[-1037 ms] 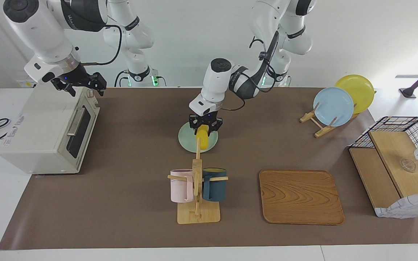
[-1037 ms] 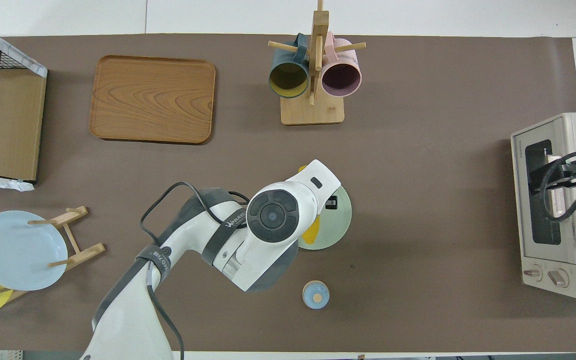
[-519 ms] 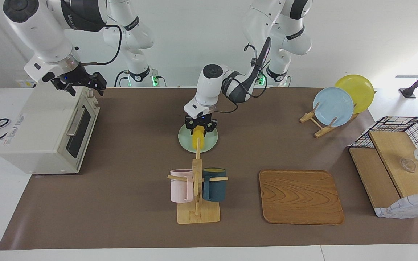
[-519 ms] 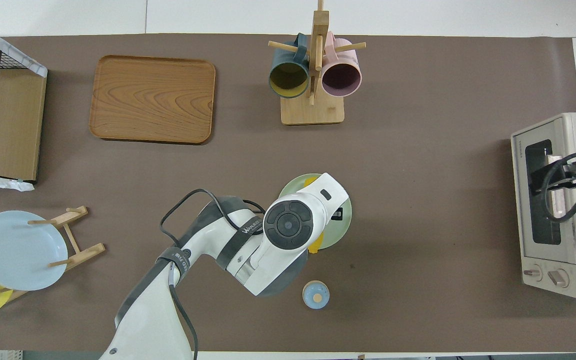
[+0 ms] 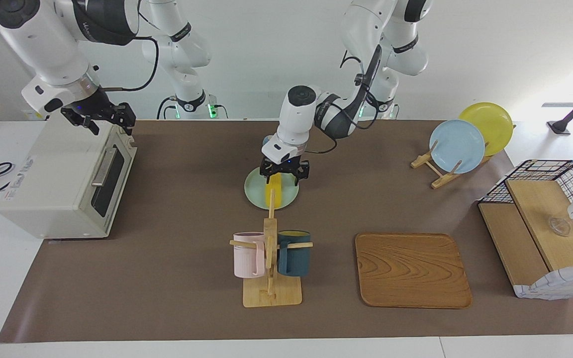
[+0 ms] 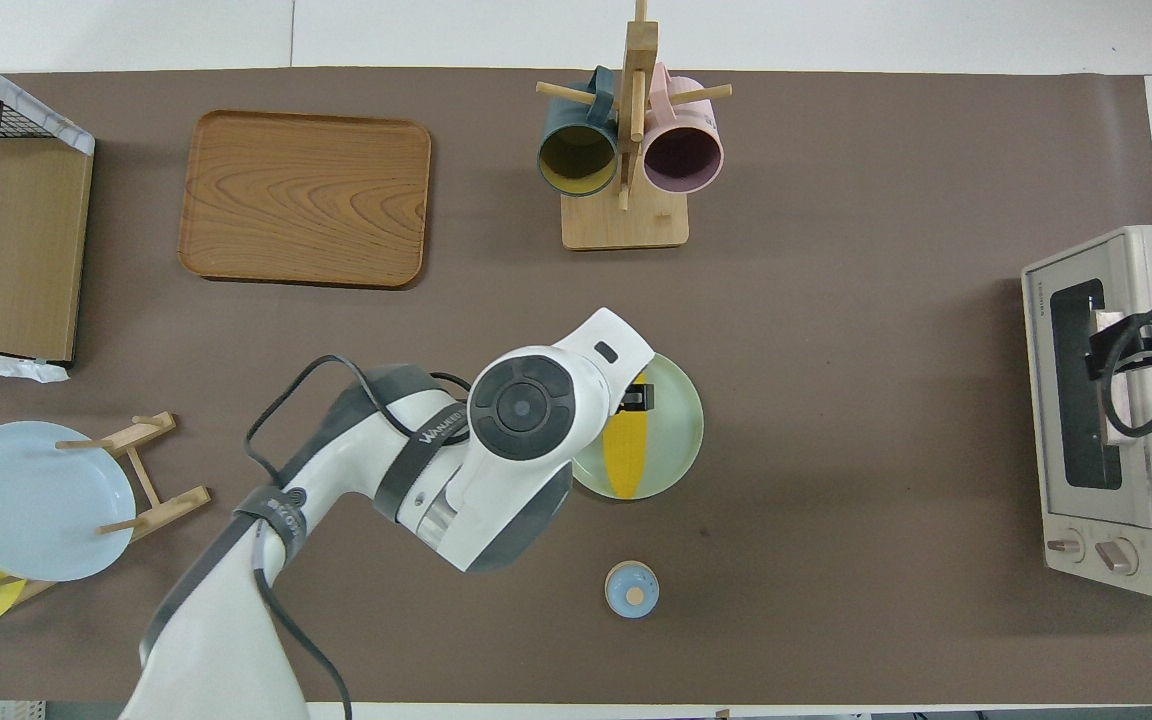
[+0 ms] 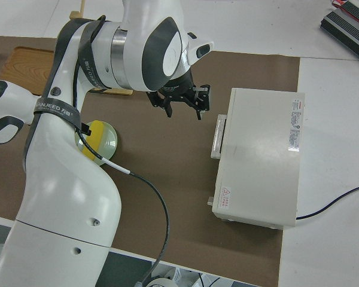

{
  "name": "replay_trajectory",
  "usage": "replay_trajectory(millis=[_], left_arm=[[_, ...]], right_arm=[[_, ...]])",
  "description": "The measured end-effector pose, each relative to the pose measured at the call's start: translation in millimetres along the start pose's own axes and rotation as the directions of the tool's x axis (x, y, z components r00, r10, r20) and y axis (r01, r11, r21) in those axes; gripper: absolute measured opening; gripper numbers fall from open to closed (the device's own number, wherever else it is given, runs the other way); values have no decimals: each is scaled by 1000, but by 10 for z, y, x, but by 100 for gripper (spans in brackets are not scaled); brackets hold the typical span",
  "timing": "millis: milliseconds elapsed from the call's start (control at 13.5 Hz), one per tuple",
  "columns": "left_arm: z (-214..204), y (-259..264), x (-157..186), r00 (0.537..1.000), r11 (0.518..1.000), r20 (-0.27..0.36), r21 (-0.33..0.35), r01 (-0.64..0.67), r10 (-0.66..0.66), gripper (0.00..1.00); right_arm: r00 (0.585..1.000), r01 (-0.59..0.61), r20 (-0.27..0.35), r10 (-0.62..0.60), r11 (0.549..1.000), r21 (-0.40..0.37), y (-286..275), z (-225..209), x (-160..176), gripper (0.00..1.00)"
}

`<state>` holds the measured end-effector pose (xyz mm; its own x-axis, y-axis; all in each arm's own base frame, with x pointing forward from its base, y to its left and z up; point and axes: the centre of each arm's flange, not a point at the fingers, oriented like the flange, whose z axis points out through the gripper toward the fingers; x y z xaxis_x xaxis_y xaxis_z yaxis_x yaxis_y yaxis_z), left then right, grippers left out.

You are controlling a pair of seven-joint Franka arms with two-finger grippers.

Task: Put corn in oven
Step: 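Carry the corn with the left gripper and lower it onto the green plate, then open the left gripper and withdraw it to rest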

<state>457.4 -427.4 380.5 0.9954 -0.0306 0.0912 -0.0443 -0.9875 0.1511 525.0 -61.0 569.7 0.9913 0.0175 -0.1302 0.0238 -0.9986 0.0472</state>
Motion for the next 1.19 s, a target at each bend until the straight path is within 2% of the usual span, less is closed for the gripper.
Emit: replay_trajectory(millis=[222, 444, 593, 815, 963, 1185], left_arm=[[-790, -712, 525, 994, 994, -22, 17, 105, -104, 100], [-1439, -1638, 1073, 992, 992, -38, 47, 121, -119, 100], [-1762, -2338, 1306, 995, 994, -52, 62, 86, -83, 100], [-2079, -3065, 1331, 999, 996, -33, 86, 9, -6, 100], [-2238, -3313, 1256, 1000, 995, -7, 94, -21, 22, 100], [-2408, -3405, 1104, 999, 995, 37, 97, -18, 15, 100]], right_arm=[[993, 95, -68, -95, 995, -7, 443, 586, -153, 29], [995, 88, -44, -88, 996, 6, 571, 938, -279, 1], [996, 75, -40, -74, 997, 9, 622, 1021, -285, 1], [998, 49, -39, -48, 999, 10, 619, 1025, -281, 1], [999, 14, -38, -14, 1000, 11, 613, 1031, -276, 1], [999, -29, -32, 30, 1000, 11, 490, 1039, -245, 1]])
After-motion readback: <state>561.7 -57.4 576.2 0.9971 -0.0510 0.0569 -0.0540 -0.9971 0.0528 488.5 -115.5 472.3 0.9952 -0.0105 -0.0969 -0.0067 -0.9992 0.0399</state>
